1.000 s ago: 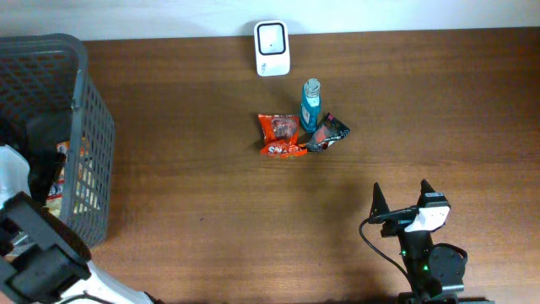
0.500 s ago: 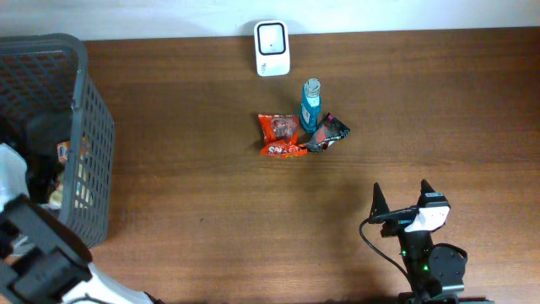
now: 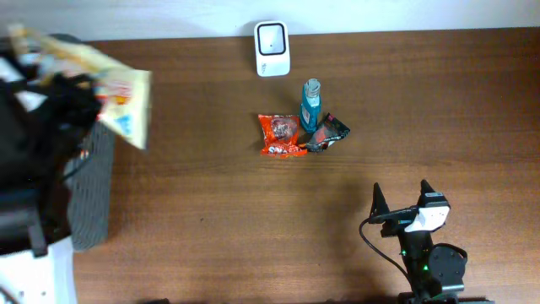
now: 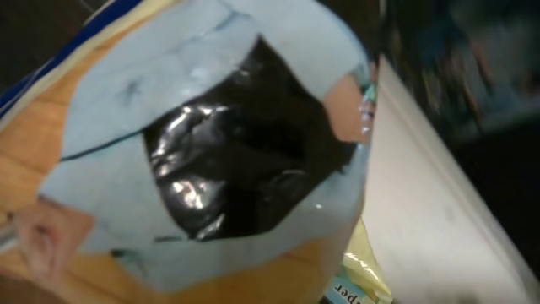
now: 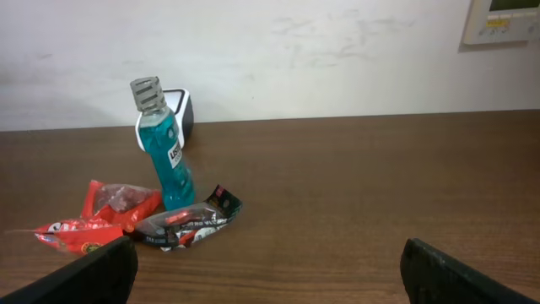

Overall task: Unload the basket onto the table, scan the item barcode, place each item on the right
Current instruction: 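Carry the yellow bag to the scanner and release it on the table, then reach the left gripper into the basket and grasp the orange Kleenex pack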

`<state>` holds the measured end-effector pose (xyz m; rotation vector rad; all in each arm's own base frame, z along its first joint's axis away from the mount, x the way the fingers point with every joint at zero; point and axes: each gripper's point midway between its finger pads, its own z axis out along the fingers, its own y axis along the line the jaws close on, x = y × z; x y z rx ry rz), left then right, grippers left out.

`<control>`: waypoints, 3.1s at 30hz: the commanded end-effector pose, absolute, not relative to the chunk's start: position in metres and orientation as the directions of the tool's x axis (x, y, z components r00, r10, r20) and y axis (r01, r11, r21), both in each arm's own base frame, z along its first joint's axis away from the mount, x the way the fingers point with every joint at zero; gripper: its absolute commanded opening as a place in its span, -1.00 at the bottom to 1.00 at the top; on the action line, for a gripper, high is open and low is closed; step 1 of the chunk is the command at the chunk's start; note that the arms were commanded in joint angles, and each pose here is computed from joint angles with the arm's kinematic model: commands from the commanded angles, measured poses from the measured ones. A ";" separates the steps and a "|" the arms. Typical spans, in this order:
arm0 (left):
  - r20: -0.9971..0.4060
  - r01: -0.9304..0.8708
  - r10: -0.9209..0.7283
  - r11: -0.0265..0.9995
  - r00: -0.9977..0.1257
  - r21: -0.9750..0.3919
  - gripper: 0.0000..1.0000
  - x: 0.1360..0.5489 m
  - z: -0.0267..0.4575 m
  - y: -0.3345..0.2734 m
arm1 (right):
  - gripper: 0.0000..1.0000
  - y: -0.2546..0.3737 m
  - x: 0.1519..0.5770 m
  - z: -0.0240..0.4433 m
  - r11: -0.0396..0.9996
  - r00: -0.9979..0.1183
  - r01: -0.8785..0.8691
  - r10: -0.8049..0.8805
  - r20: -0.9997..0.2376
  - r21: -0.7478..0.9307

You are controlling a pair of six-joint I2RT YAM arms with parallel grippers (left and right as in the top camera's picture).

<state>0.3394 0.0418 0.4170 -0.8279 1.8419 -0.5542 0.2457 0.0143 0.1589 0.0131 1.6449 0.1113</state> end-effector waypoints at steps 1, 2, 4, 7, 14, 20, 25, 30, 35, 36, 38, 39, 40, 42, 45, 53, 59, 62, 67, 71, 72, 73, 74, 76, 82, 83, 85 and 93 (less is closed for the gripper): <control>-0.606 -0.194 -0.609 0.769 -0.511 -0.609 -1.00 0.385 0.370 -0.047 | 0.97 0.013 0.246 0.155 0.995 -0.085 -0.051 0.079 -0.993 0.083; -0.636 -0.101 -0.482 0.837 -0.603 -0.538 -1.00 0.402 0.346 -0.082 | 0.97 0.013 0.246 0.155 0.995 -0.085 -0.051 0.079 -0.993 0.083; -0.639 -0.017 -0.348 0.885 -0.685 -0.464 -1.00 0.416 0.313 -0.115 | 0.97 0.013 0.246 0.155 0.995 -0.085 -0.051 0.079 -0.993 0.083; -0.596 0.100 -0.104 0.949 -0.797 -0.300 -1.00 0.437 0.231 -0.163 | 0.97 0.013 0.246 0.155 0.995 -0.085 -0.051 0.079 -0.993 0.083; -0.463 0.184 0.119 0.978 -0.878 -0.099 -1.00 0.458 0.112 -0.173 | 0.97 0.013 0.246 0.155 0.995 -0.085 -0.051 0.079 -0.993 0.083; -0.381 0.304 0.231 0.942 -0.895 -0.145 -0.82 0.452 0.059 -0.200 | 0.97 0.013 0.246 0.155 0.995 -0.085 -0.051 0.079 -0.993 0.083; -0.401 0.263 0.225 0.964 -0.888 -0.042 0.88 0.464 0.067 -0.182 | 0.96 0.013 0.246 0.155 0.995 -0.085 -0.051 0.079 -0.993 0.083; -0.506 0.243 0.182 0.968 -0.843 -0.056 0.98 0.493 0.178 -0.179 | 0.97 0.013 0.246 0.155 0.995 -0.085 -0.051 0.079 -0.993 0.083; -0.646 0.171 0.083 0.982 -0.759 -0.075 0.98 0.504 0.293 -0.136 | 0.97 0.013 0.246 0.155 0.995 -0.085 -0.051 0.079 -0.993 0.083; -0.668 0.147 0.059 0.986 -0.742 -0.077 0.99 0.504 0.311 -0.122 | 0.97 0.013 0.246 0.155 0.995 -0.085 -0.051 0.079 -0.993 0.083; -0.728 0.063 -0.017 0.994 -0.686 -0.084 0.98 0.504 0.354 -0.074 | 0.97 0.013 0.246 0.155 0.995 -0.085 -0.051 0.079 -0.993 0.083; -0.752 0.013 -0.057 0.996 -0.657 -0.087 0.99 0.503 0.370 -0.047 | 0.97 0.013 0.246 0.155 0.995 -0.085 -0.051 0.079 -0.993 0.083; -0.771 -0.053 -0.103 0.995 -0.629 -0.090 0.98 0.503 0.382 -0.012 | 0.97 0.013 0.246 0.155 0.995 -0.085 -0.051 0.079 -0.993 0.083; -0.775 -0.206 -0.198 0.974 -0.600 -0.090 0.93 0.499 0.385 0.051 | 0.97 0.013 0.246 0.155 0.995 -0.085 -0.051 0.079 -0.993 0.083; -0.716 -0.531 -0.436 0.841 -0.545 -0.107 0.93 0.469 0.363 0.153 | 0.97 0.013 0.246 0.155 0.995 -0.085 -0.051 0.079 -0.993 0.083; -0.446 -0.895 -0.835 0.422 -0.322 -0.146 0.98 0.387 0.279 0.275 | 0.97 0.013 0.246 0.155 0.995 -0.085 -0.051 0.079 -0.993 0.083; -0.187 -0.932 -0.922 0.355 -0.338 -0.068 0.99 0.396 0.179 0.272 | 0.97 0.013 0.246 0.155 0.995 -0.085 -0.051 0.079 -0.993 0.083; -0.122 -0.936 -0.932 0.348 -0.341 -0.050 0.98 0.402 0.148 0.269 | 0.97 0.013 0.246 0.155 0.995 -0.085 -0.051 0.079 -0.993 0.083; -0.087 -0.937 -0.934 0.348 -0.346 -0.011 0.89 0.401 0.127 0.270 | 0.97 0.013 0.246 0.155 0.995 -0.085 -0.051 0.079 -0.993 0.083; -0.175 -0.935 -0.927 0.348 -0.333 -0.065 0.84 0.399 0.170 0.272 | 0.97 0.013 0.246 0.155 0.995 -0.085 -0.051 0.079 -0.993 0.083; -0.204 -0.933 -0.923 0.350 -0.327 -0.087 0.84 0.397 0.187 0.270 | 0.97 0.013 0.246 0.155 0.995 -0.085 -0.051 0.079 -0.993 0.083; -0.216 -0.931 -0.921 0.351 -0.324 -0.097 0.84 0.395 0.197 0.269 | 0.97 0.013 0.246 0.155 0.995 -0.085 -0.051 0.079 -0.993 0.083; -0.230 -0.926 -0.916 0.361 -0.329 -0.109 0.83 0.393 0.206 0.267 | 0.97 0.013 0.246 0.155 0.995 -0.085 -0.051 0.079 -0.993 0.083; -0.263 -0.887 -0.882 0.437 -0.391 -0.147 0.85 0.393 0.230 0.258 | 0.97 0.013 0.246 0.155 0.995 -0.085 -0.051 0.079 -0.993 0.083; -0.380 -0.779 -0.790 0.584 -0.480 -0.231 0.82 0.381 0.297 0.234 | 0.97 0.013 0.246 0.155 0.995 -0.085 -0.051 0.079 -0.993 0.083; -0.408 -0.767 -0.777 0.597 -0.480 -0.235 0.82 0.376 0.309 0.231 | 0.97 0.013 0.246 0.155 0.995 -0.085 -0.051 0.079 -0.993 0.083; -0.443 -0.741 -0.746 0.631 -0.497 -0.229 0.83 0.368 0.325 0.225 | 0.97 0.013 0.246 0.155 0.995 -0.085 -0.051 0.079 -0.993 0.083; -0.384 -0.863 -0.824 0.491 -0.416 -0.118 0.81 0.327 0.293 0.230 | 0.97 0.013 0.246 0.155 0.995 -0.085 -0.051 0.079 -0.993 0.083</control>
